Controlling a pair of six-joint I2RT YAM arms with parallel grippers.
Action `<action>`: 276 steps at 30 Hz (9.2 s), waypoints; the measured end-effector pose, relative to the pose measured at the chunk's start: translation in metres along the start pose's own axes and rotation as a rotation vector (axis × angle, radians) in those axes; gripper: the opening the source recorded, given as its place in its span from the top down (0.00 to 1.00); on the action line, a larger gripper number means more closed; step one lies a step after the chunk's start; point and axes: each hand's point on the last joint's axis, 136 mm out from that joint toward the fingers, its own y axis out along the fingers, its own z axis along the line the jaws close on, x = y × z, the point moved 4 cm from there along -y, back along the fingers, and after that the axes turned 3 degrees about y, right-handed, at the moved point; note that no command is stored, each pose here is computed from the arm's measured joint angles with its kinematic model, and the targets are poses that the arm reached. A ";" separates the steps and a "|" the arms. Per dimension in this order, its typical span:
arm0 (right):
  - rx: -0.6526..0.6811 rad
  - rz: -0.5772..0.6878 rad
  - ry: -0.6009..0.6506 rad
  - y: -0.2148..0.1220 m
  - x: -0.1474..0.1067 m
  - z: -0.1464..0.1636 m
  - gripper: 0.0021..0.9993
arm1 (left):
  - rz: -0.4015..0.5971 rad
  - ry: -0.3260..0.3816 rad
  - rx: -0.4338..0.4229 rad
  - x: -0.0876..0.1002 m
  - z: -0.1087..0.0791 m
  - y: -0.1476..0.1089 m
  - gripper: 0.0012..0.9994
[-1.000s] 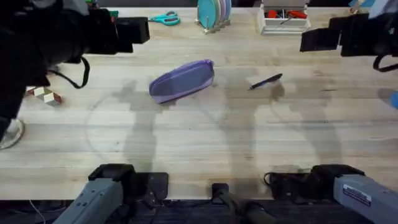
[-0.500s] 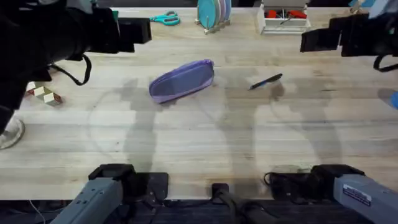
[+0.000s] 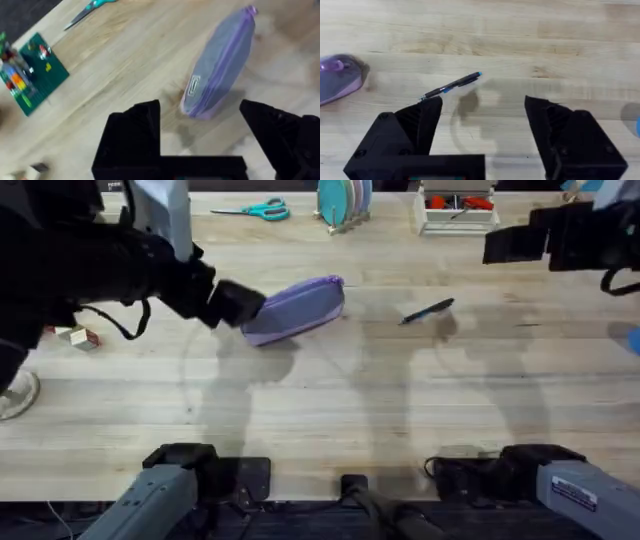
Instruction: Unzip the bag, pick up the pens from the table one at a time and place them inside, then zip the bag closed.
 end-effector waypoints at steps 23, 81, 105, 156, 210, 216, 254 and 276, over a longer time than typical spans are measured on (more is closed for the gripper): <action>0.000 0.000 0.000 0.000 0.000 0.000 0.00 | 0.014 0.299 -0.088 -0.008 -0.014 -0.001 0.01; 0.000 -0.020 0.001 0.000 0.004 0.000 0.00 | 0.242 0.105 -0.386 -0.064 0.005 0.115 0.55; 0.245 -0.096 -0.004 0.006 0.026 0.033 0.00 | 0.234 0.104 -0.402 -0.063 0.003 0.116 0.96; 0.884 -0.428 -1.037 0.051 0.023 0.147 0.00 | 0.233 0.105 -0.401 -0.063 0.003 0.116 0.96; 0.998 -0.343 -1.175 0.143 -0.019 0.227 0.05 | 0.232 0.105 -0.400 -0.063 0.003 0.116 0.96; 0.975 -0.355 -1.186 0.145 -0.016 0.226 0.20 | 0.232 0.105 -0.400 -0.063 0.003 0.116 0.96; 0.952 -0.403 -1.186 0.130 -0.004 0.227 0.97 | 0.231 0.106 -0.398 -0.063 0.003 0.116 0.96; 1.010 -0.424 -1.133 0.103 0.001 0.230 0.97 | 0.231 0.106 -0.399 -0.063 0.003 0.116 0.96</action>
